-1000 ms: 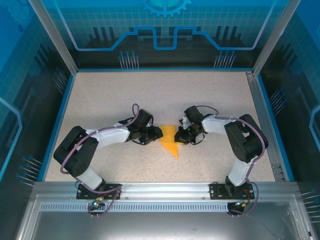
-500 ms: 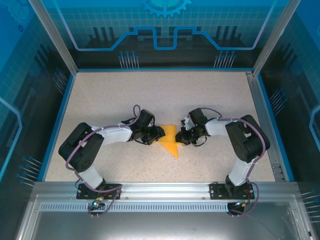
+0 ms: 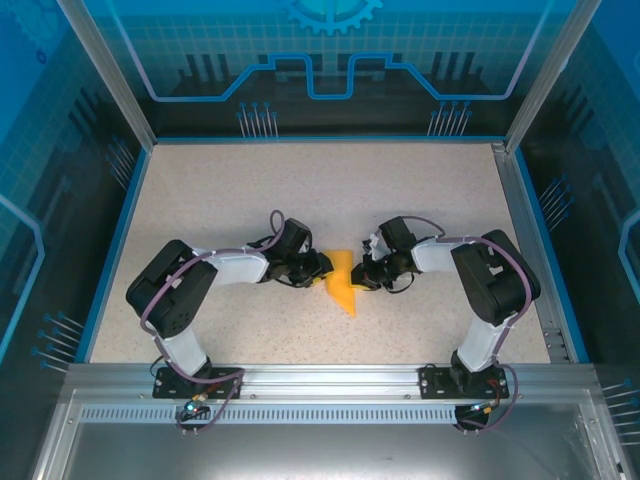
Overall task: Fold a paper plane with a square sheet of paper (pick it up from the middle)
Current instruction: Fold the wing for the fifth time at the center of the table.
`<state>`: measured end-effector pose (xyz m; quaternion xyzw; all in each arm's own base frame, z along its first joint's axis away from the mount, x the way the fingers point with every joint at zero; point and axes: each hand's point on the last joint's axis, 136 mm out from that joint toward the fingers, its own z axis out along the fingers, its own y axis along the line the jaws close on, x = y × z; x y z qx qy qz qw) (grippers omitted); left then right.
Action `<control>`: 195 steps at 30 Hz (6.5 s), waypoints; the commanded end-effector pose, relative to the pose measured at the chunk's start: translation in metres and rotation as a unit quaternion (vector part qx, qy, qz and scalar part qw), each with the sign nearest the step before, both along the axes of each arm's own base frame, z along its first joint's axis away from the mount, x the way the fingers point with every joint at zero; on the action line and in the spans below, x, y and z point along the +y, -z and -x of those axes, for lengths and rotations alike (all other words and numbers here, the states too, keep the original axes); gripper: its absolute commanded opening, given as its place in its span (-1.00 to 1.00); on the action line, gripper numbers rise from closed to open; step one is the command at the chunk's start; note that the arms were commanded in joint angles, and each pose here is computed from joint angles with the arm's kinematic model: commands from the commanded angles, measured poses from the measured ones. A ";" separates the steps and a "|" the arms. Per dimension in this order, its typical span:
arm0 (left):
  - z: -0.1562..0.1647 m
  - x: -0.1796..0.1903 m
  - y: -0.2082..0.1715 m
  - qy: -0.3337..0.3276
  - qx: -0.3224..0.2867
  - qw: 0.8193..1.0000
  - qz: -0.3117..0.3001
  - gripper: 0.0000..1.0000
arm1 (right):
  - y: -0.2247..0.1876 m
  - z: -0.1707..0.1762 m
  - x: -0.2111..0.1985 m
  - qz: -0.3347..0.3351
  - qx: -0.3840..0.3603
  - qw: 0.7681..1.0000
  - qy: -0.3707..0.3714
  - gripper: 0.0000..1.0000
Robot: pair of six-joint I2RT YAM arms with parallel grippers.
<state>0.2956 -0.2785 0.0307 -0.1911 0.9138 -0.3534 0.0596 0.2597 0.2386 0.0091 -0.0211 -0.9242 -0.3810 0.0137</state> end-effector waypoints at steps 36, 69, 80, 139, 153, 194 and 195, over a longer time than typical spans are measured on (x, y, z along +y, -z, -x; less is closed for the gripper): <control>-0.011 -0.007 -0.047 0.007 -0.056 0.998 0.025 -1.00 | -0.060 0.039 0.006 0.286 -0.361 0.880 -0.115 0.13; -0.010 -0.006 -0.047 0.002 -0.050 0.998 0.027 -1.00 | -0.034 0.041 0.022 0.445 -0.391 0.794 -0.141 -0.33; -0.010 -0.004 -0.050 -0.003 -0.053 0.998 0.022 -1.00 | -0.033 0.040 0.014 0.449 -0.384 0.798 -0.119 -0.73; -0.014 -0.014 -0.043 0.008 -0.008 1.000 0.017 -0.95 | -0.024 0.044 0.005 0.421 -0.385 0.812 -0.125 -0.85; -0.015 0.037 -0.070 -0.065 -0.072 0.994 -0.045 0.20 | -0.028 0.049 0.032 0.258 -0.378 0.879 -0.134 -1.00; -0.006 -0.061 -0.057 0.088 -0.086 0.989 0.087 -0.17 | -0.015 0.034 -0.004 -0.084 -0.155 0.984 0.027 -0.92; -0.006 -0.063 -0.056 0.091 -0.087 0.988 0.089 -0.17 | -0.013 0.034 -0.004 -0.083 -0.152 0.984 0.028 -0.93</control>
